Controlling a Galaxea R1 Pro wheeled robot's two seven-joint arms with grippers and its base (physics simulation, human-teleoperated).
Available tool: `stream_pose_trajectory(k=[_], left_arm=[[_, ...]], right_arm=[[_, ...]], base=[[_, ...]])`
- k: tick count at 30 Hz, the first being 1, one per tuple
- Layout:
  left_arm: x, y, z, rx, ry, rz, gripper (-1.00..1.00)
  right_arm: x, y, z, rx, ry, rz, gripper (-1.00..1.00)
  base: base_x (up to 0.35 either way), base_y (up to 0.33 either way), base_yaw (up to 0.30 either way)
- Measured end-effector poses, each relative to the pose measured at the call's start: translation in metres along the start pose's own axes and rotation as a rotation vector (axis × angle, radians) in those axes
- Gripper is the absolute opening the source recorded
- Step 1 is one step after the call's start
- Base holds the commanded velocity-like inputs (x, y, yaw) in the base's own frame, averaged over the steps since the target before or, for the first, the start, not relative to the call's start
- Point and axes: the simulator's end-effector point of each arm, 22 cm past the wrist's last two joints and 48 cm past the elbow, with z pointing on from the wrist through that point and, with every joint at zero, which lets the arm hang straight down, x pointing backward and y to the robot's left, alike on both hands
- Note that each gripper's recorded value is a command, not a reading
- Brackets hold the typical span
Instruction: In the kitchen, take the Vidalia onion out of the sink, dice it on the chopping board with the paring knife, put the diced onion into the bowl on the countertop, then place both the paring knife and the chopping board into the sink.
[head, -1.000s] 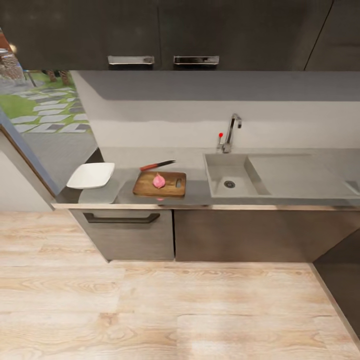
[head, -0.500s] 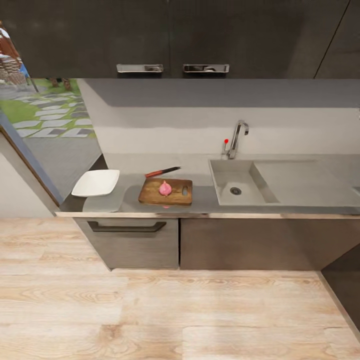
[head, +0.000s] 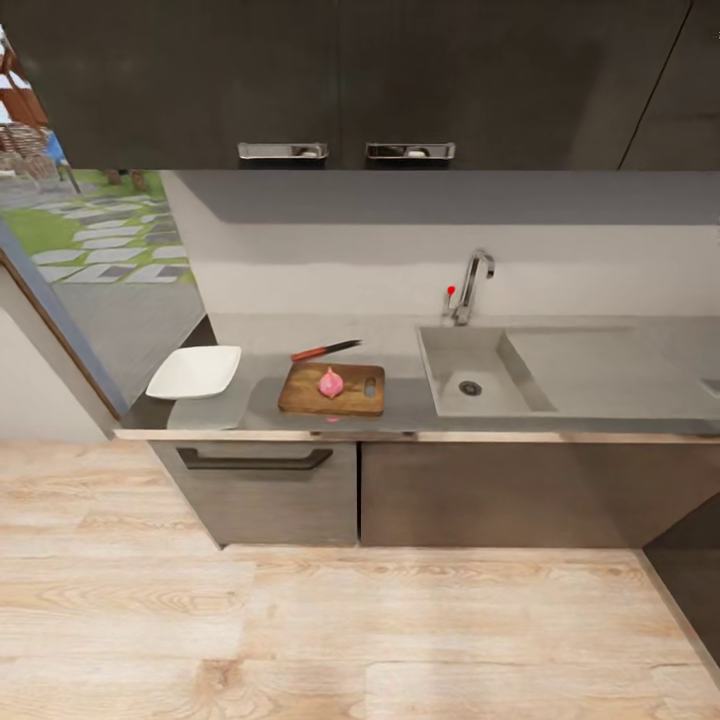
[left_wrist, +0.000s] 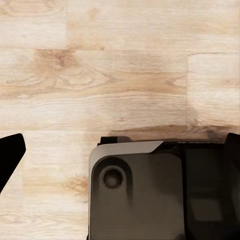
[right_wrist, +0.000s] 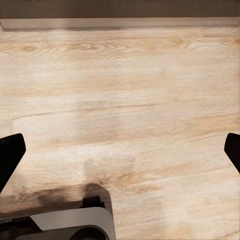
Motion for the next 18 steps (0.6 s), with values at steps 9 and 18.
stream_pose_trajectory(k=[9,18], left_arm=[[-0.005,0.000,0.000,0.000,-0.014,0.000,1.00],[-0.011,0.000,0.000,0.000,-0.028,0.000,1.00]], right_arm=[[-0.006,0.001,0.000,-0.001,-0.014,0.003,1.00],[-0.011,0.001,0.000,-0.002,-0.028,0.005,1.00]], base=[[0.000,0.000,0.000],[0.000,0.000,0.000]])
